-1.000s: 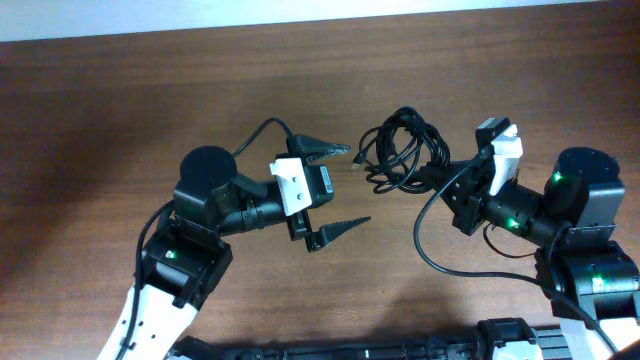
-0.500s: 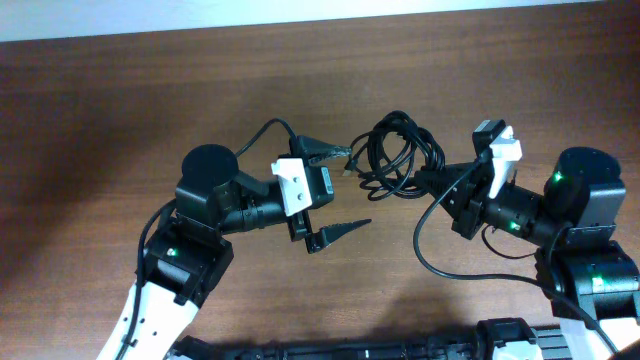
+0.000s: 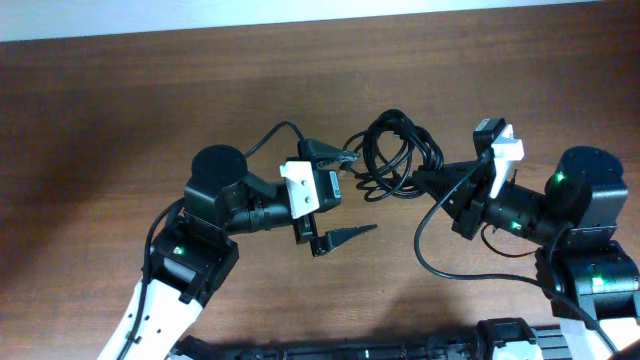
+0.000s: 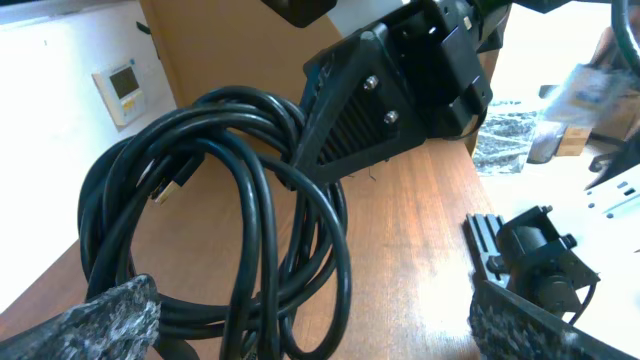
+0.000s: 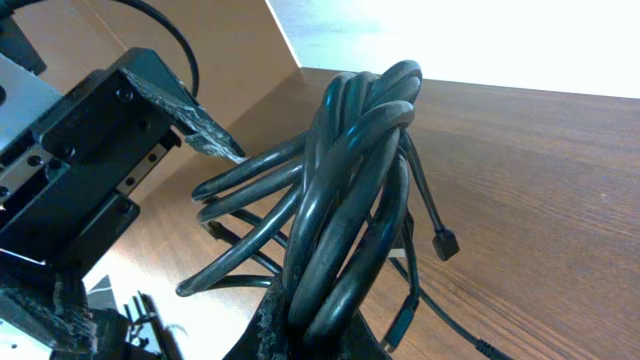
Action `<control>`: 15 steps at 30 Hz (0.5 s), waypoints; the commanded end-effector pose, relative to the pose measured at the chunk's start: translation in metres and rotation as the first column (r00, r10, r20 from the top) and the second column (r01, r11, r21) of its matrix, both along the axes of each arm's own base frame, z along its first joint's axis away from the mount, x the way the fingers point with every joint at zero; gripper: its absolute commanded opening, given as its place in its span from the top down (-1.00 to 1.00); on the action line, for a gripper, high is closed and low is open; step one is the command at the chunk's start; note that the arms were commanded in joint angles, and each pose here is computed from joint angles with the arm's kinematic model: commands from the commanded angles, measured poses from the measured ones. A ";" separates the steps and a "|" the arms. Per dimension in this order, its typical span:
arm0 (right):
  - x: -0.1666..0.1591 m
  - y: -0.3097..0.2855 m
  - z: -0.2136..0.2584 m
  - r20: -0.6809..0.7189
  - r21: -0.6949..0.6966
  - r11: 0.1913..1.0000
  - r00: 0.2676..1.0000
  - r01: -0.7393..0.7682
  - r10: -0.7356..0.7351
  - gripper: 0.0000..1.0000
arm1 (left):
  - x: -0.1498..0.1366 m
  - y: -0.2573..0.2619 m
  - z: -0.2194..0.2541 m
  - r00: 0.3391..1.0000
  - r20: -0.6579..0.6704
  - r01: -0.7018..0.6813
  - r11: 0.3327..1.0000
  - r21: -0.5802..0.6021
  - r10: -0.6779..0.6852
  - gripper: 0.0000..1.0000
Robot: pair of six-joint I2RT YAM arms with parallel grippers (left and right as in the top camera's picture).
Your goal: Untangle cables
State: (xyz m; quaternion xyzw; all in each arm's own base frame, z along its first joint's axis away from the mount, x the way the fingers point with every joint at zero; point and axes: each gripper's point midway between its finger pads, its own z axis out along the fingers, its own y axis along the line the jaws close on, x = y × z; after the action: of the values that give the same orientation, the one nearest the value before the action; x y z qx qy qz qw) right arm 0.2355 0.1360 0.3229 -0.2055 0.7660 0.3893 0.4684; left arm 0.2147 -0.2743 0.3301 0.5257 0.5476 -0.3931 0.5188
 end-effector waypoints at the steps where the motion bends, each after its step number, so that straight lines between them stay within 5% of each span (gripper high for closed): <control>1: -0.004 0.003 0.017 0.020 0.042 0.999 1.000 -0.020 0.019 0.93 | -0.009 -0.006 0.003 0.999 0.000 0.039 0.999 -0.008 -0.039 -0.98; 15: -0.011 0.010 0.025 0.048 0.069 0.994 0.995 -0.086 0.082 0.93 | -0.001 -0.014 -0.003 0.999 0.001 0.045 0.999 -0.008 -0.045 -0.91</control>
State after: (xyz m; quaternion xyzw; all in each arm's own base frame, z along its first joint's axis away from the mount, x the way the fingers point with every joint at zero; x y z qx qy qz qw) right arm 0.2295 0.1433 0.3348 -0.2141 0.7471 0.4233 0.4656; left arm 0.2140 -0.2860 0.3286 0.5345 0.5343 -0.4004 0.5181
